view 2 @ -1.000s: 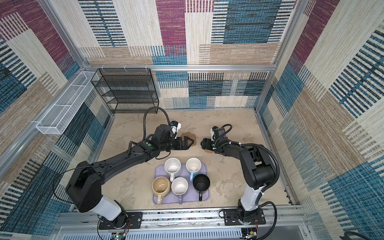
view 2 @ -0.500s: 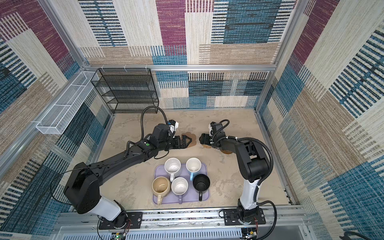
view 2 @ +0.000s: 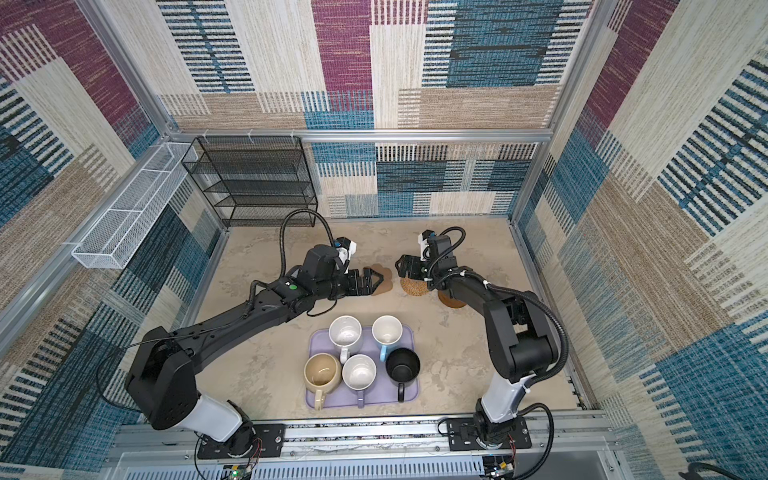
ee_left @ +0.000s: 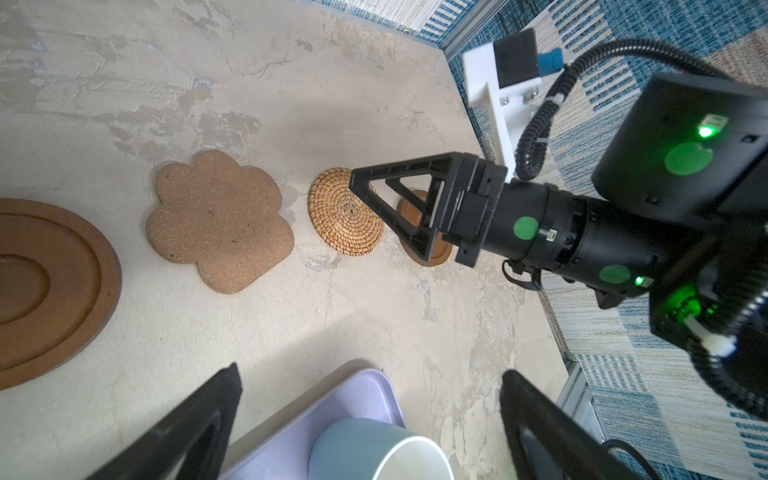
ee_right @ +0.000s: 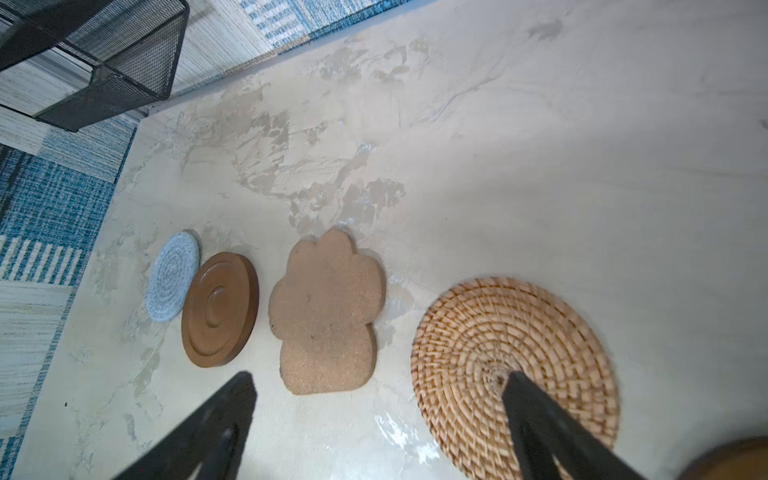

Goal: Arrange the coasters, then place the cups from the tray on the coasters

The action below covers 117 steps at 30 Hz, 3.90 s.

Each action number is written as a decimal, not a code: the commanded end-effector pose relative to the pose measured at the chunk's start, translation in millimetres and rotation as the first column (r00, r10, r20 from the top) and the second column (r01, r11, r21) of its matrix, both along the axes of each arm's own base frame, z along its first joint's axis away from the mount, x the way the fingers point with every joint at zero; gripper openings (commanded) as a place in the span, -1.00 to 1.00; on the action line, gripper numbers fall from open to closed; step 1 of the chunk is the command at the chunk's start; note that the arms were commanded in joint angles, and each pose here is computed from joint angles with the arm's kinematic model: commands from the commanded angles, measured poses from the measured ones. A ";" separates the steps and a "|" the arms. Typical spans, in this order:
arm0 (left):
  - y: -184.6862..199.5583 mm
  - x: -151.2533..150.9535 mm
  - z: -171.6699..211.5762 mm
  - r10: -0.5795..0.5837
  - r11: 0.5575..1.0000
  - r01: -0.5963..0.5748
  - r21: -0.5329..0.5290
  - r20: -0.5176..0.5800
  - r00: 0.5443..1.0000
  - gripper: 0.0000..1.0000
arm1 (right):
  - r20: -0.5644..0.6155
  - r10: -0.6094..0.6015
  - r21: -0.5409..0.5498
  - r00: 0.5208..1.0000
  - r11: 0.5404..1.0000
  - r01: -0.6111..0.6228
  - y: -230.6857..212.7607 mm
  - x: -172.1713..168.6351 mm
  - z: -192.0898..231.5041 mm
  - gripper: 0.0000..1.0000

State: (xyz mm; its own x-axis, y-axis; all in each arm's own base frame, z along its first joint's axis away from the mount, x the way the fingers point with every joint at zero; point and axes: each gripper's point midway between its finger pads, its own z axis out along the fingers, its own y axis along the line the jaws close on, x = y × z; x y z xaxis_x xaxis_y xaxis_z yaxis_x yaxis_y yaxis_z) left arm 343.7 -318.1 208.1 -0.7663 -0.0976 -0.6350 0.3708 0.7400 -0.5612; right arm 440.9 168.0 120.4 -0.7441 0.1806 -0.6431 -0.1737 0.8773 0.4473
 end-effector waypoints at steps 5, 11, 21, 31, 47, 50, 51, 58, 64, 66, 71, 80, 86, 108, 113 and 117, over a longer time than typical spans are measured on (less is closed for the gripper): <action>-7.6 -15.2 0.5 -0.056 0.998 0.056 -0.016 -0.003 0.998 1.00 | -0.012 -0.089 -0.042 0.996 0.995 0.088 -24.8 -31.2 2.2 1.00; -15.8 -19.8 1.0 -0.077 0.995 0.076 -0.058 -0.007 0.997 1.00 | 0.008 -0.157 -0.069 0.988 0.985 0.157 -55.2 -45.2 -4.5 0.96; -32.3 -19.5 -9.7 -0.106 0.994 0.105 -0.039 -0.019 0.994 1.00 | -0.066 -0.253 -0.167 0.965 0.956 0.240 -95.7 -50.8 -45.5 0.70; -37.0 -10.9 -19.4 -0.097 0.995 0.096 -0.019 -0.030 0.995 1.00 | -0.094 -0.291 -0.233 0.952 0.936 0.263 -111.4 -42.9 -64.6 0.45; -42.3 -3.8 -26.6 -0.091 0.996 0.091 -0.011 -0.035 0.995 1.00 | -0.134 -0.291 -0.248 0.947 0.935 0.252 -108.8 -28.6 -85.3 0.05; -39.0 0.0 -26.7 -0.072 0.997 0.073 0.016 -0.030 0.997 1.00 | -0.143 -0.285 -0.243 0.948 0.938 0.246 -106.9 -23.3 -89.1 0.00; -37.8 0.9 -27.1 -0.067 0.997 0.068 0.023 -0.026 0.997 1.00 | -0.146 -0.283 -0.243 0.948 0.939 0.243 -106.3 -21.8 -90.5 0.00; -31.0 -1.6 -23.5 -0.059 0.997 0.059 0.039 -0.011 0.998 1.00 | -0.152 -0.310 -0.294 0.939 0.921 0.257 -114.2 -9.2 -98.5 -0.06; -25.1 -1.9 -22.3 -0.043 0.998 0.043 0.050 0.000 0.999 1.00 | -0.166 -0.313 -0.281 0.935 0.924 0.259 -111.3 0.4 -98.8 -0.06; -24.1 -3.2 -22.4 -0.043 0.998 0.043 0.053 0.001 0.999 1.00 | -0.166 -0.329 -0.298 0.930 0.915 0.271 -115.0 2.4 -98.5 -0.06; -21.1 -4.3 -19.8 -0.043 0.998 0.042 0.056 0.009 0.999 1.00 | -0.129 -0.304 -0.270 0.944 0.927 0.262 -109.5 9.7 -86.1 -0.02; -7.6 -11.2 3.6 -0.022 0.999 0.019 0.047 0.063 0.998 1.00 | -0.003 -0.245 -0.236 0.970 0.942 0.237 -102.4 26.9 -32.2 0.30; 8.5 -23.7 12.7 -0.013 0.998 0.009 0.059 0.073 0.997 1.00 | 0.107 -0.184 -0.156 0.977 0.967 0.200 -91.4 9.0 16.7 0.99; 90.3 -99.3 -7.8 0.069 0.989 -0.059 0.136 -0.074 0.995 1.00 | 0.413 0.280 0.156 0.867 0.916 -0.371 0.0 -97.0 120.1 0.99; 100.0 -114.2 -31.9 0.105 0.980 -0.072 0.186 -0.178 0.978 1.00 | 0.449 0.384 0.042 0.807 0.893 -0.448 27.1 -118.7 110.4 0.99; 102.9 -125.9 -51.5 0.134 0.973 -0.083 0.217 -0.232 0.963 1.00 | 0.458 0.415 -0.001 0.786 0.884 -0.467 48.9 -126.3 106.4 0.99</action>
State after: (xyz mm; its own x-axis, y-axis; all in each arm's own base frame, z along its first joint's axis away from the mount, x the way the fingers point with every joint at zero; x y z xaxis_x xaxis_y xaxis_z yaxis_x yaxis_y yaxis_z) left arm 227.6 -223.2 173.4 -0.8593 -0.0492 -0.5091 0.2294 0.8526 -0.4695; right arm 312.8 209.2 219.6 -0.4850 0.0087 -0.8745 -0.6953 0.6027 0.3917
